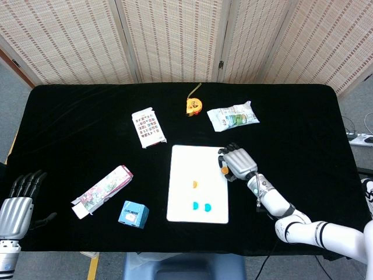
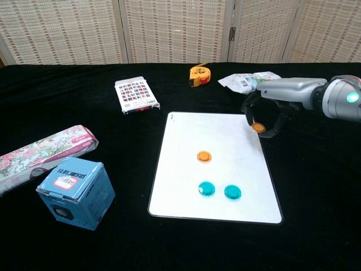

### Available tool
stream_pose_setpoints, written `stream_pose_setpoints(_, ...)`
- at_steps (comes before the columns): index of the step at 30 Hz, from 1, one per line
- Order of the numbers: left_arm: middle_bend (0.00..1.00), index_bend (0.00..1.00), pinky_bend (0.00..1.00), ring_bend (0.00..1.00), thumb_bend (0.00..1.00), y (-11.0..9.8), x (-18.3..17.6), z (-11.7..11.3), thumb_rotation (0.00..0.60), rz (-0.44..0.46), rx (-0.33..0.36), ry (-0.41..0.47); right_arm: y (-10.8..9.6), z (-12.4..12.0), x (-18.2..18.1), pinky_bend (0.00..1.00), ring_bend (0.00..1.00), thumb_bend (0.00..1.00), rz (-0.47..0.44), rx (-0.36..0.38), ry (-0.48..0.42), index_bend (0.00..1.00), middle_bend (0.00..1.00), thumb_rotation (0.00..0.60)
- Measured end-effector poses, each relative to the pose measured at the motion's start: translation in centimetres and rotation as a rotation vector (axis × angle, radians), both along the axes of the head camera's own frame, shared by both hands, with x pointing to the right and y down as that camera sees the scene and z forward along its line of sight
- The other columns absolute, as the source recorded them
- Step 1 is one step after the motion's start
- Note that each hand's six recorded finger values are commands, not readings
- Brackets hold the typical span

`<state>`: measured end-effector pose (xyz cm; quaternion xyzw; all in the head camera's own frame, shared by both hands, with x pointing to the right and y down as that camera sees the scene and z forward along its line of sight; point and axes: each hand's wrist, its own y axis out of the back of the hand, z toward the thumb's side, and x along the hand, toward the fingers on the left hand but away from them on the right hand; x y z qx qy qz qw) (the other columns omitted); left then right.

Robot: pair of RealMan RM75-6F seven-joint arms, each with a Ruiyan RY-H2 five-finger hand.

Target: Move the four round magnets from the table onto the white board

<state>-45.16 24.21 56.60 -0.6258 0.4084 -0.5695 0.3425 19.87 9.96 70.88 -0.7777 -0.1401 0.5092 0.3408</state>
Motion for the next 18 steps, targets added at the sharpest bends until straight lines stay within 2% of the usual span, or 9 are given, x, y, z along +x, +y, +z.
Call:
stream_pose_setpoints(3,0.08,0.01,0.0,0.06,0.15,0.1,-0.1,-0.1,0.6,-0.004,0.0,0.0,0.8,-0.1,-1.8,0.09,0.15,0.38,-0.059,-0.006,-0.014,0.56,0.23,0.6)
stream_pose_setpoints(9,0.08,0.01,0.0,0.06,0.15,0.4,-0.5,-0.1,0.6,-0.014,-0.003,-0.002,2.4,0.7,-4.1,0.09,0.14,0.38,-0.118,-0.029,-0.028,0.56,0.23,0.6)
stream_pose_setpoints(18,0.08,0.01,0.0,0.06,0.15,0.5,-0.6,0.2,0.6,-0.015,-0.006,0.003,3.3,1.5,-5.4,0.08,0.14,0.38,-0.145,-0.032,-0.031,0.54,0.23,0.6)
